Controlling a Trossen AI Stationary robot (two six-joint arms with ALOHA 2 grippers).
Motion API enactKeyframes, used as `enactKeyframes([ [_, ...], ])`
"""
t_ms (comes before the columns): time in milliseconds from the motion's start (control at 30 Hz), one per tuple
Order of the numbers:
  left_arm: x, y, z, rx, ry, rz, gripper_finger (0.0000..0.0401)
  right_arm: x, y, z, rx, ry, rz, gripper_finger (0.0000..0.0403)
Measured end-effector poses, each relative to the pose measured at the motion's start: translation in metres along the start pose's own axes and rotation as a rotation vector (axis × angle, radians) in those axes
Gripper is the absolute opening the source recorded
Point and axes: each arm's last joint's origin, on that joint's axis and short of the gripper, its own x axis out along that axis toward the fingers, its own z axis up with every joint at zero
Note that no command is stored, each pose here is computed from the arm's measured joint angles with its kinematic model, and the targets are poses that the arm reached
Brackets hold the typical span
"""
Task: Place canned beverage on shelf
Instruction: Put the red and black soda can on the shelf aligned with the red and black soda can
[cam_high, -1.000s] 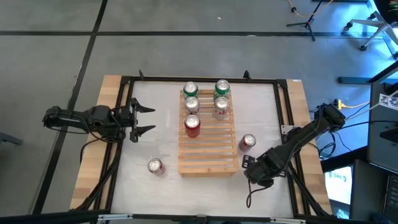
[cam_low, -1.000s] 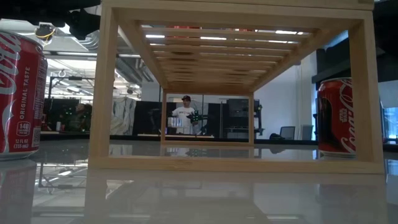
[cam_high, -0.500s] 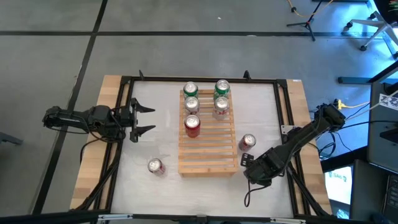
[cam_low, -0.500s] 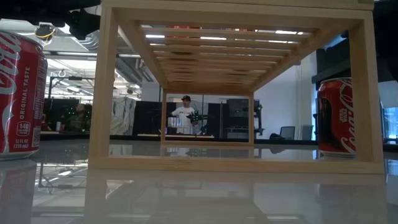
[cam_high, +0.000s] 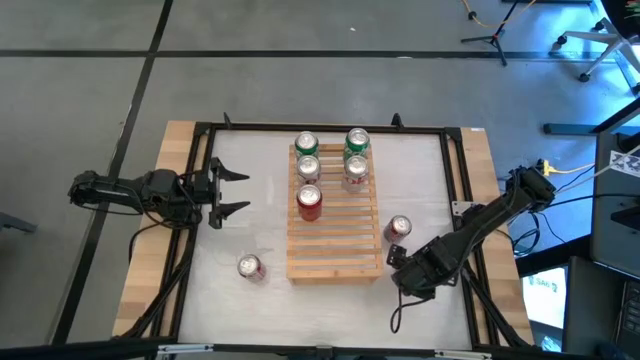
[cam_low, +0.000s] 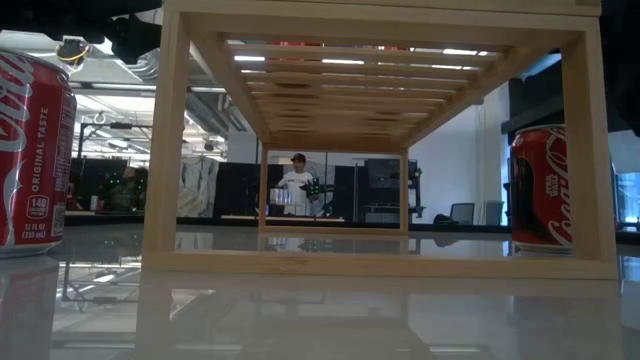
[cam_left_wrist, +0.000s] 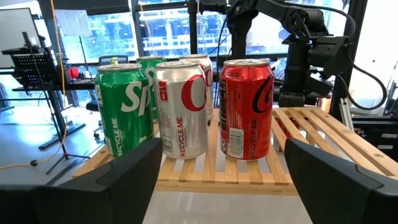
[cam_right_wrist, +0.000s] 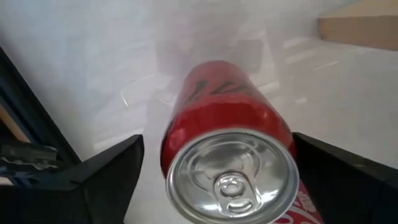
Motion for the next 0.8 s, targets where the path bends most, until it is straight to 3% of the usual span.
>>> enactKeyframes([
  [333,0.0000,0.0000,0.0000,0.000,0.000,0.000,0.0330,-0.0086,-0.0023,0.0019,0.071,0.003,-0.046,0.0389],
  [800,0.0000,0.0000,0.0000,0.000,0.000,0.000,0.0330,-0.0094,-0.0046,0.0025,0.553,-0.009,-0.103,0.0389],
])
